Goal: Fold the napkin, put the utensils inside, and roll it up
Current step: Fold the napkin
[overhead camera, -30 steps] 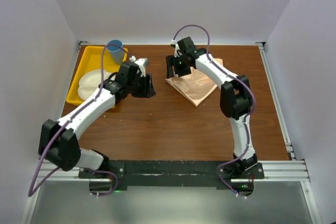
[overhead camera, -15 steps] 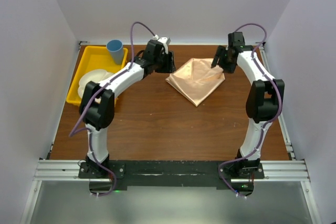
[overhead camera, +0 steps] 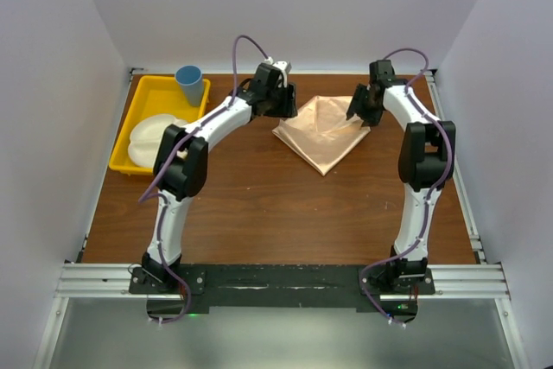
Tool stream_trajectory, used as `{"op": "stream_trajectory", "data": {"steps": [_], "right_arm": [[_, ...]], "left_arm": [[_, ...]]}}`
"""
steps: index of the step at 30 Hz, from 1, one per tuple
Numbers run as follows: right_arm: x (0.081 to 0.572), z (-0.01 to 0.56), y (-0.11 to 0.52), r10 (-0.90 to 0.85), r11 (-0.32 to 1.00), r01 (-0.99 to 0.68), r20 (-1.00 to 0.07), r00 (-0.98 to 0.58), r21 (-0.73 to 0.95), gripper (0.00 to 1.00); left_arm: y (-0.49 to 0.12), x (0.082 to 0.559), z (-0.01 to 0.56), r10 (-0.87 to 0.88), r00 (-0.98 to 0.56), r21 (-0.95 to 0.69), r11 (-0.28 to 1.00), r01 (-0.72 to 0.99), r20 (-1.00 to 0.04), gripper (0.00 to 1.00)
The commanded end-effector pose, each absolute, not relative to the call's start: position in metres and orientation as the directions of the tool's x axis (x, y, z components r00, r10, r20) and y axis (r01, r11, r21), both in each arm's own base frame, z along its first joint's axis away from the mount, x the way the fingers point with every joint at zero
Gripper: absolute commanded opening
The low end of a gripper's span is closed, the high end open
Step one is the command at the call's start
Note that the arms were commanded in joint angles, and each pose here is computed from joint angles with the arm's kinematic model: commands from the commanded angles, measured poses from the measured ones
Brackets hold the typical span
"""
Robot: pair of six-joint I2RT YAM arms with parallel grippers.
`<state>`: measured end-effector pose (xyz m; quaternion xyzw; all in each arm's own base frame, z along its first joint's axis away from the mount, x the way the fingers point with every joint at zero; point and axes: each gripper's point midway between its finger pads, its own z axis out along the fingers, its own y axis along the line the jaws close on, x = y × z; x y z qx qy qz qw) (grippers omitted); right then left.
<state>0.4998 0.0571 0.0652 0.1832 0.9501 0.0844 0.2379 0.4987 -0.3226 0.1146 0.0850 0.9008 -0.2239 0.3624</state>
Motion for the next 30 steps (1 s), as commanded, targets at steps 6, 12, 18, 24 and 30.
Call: {"op": "stream_trajectory", "data": {"steps": [6, 12, 18, 24, 30], "right_arm": [[0.525, 0.074, 0.046, 0.380, 0.924, 0.304, -0.484, -0.788, 0.230, 0.57], [0.527, 0.062, 0.044, 0.340, 0.940, 0.275, -0.484, -0.806, 0.201, 0.56], [0.531, 0.056, 0.040, 0.335, 0.942, 0.282, -0.487, -0.807, 0.181, 0.49], [0.531, 0.053, 0.035, 0.325, 0.946, 0.286, -0.487, -0.811, 0.155, 0.43], [0.532, 0.054, 0.033, 0.320, 0.947, 0.286, -0.492, -0.809, 0.145, 0.41]], "left_arm": [[-0.329, 0.503, 0.116, 0.010, -0.729, -0.346, 0.876, 0.337, -0.684, 0.64], [-0.317, 0.504, 0.115, 0.023, -0.726, -0.301, 0.901, 0.312, -0.687, 0.64], [-0.319, 0.500, 0.096, 0.036, -0.775, -0.309, 0.905, 0.293, -0.631, 0.63], [-0.322, 0.501, 0.102, 0.025, -0.772, -0.341, 0.888, 0.309, -0.635, 0.51], [-0.320, 0.500, 0.103, 0.021, -0.782, -0.342, 0.891, 0.297, -0.623, 0.53]]}}
